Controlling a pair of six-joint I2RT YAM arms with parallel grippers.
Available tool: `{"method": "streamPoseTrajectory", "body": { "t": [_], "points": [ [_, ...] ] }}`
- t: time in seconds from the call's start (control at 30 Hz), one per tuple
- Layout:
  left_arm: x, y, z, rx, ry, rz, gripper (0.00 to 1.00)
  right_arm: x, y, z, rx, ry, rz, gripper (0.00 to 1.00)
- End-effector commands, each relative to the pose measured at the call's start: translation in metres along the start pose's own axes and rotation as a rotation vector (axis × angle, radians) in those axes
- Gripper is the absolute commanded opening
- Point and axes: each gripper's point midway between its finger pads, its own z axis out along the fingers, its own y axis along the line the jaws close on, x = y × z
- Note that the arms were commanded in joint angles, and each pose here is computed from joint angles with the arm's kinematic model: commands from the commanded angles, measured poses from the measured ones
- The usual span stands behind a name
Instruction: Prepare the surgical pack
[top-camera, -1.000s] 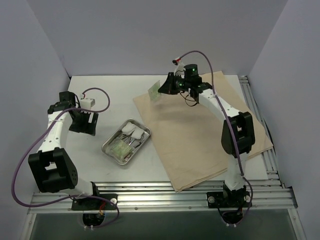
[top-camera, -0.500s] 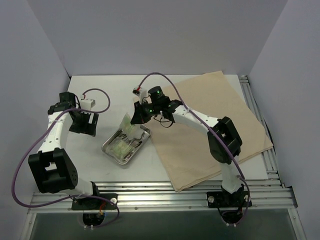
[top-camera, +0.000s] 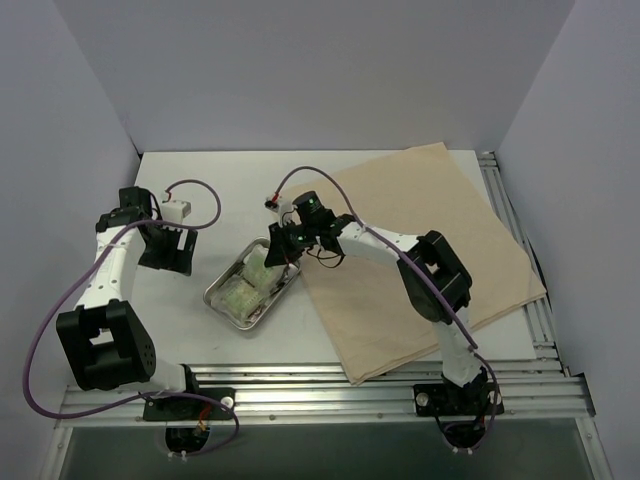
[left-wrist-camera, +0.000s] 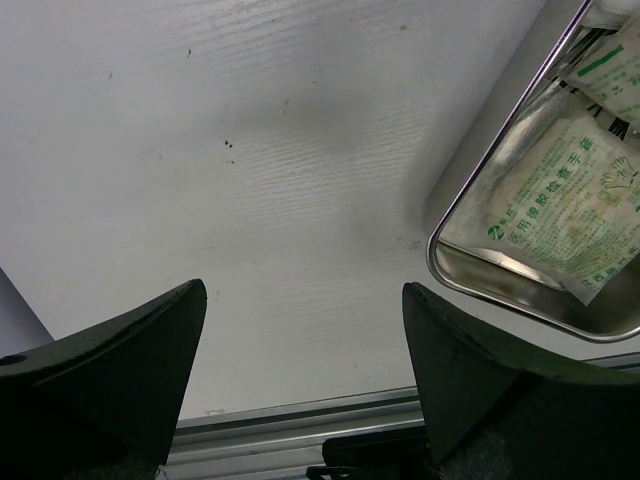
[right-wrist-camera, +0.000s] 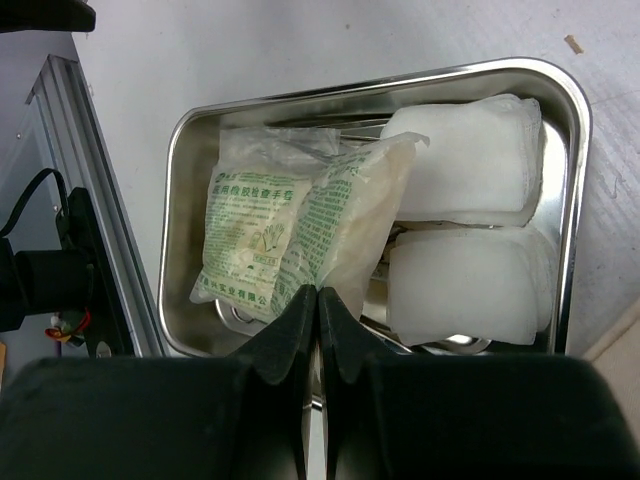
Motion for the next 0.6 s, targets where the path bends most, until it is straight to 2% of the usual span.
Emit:
{"method": "streamPoseTrajectory", "body": {
  "t": [0.0, 0.1, 0.2, 0.23, 0.33, 0.47, 0.57],
  "points": [
    [-0.004, -0.003, -0.007, 0.012, -0.038, 0.015, 0.89, -0.006, -0.010, 0.004, -0.022, -0.027, -0.022, 0.00],
    [-0.003, -0.008, -0.007, 0.039, -0.034, 0.016, 0.89, -0.005, -0.019, 0.005, -0.010, -0.016, -0.009, 0.00],
    [-0.003, -0.013, -0.007, 0.067, -0.032, 0.022, 0.89, -0.005, -0.021, 0.004, 0.012, 0.001, -0.023, 0.19],
    [-0.003, -0.015, -0.007, 0.077, -0.034, 0.026, 0.89, -0.007, -0.021, 0.001, 0.025, 0.010, -0.028, 0.31],
    [-0.004, -0.020, -0.008, 0.095, -0.036, 0.031, 0.89, -0.022, -0.018, -0.012, 0.072, -0.010, -0.058, 0.42],
    [-0.004, -0.024, -0.006, 0.101, -0.029, 0.041, 0.89, -0.054, -0.003, -0.035, 0.113, -0.073, -0.112, 0.47],
    [-0.005, -0.024, -0.005, 0.096, -0.027, 0.038, 0.89, -0.069, -0.012, -0.049, 0.230, -0.109, -0.116, 0.48]
  ]
}}
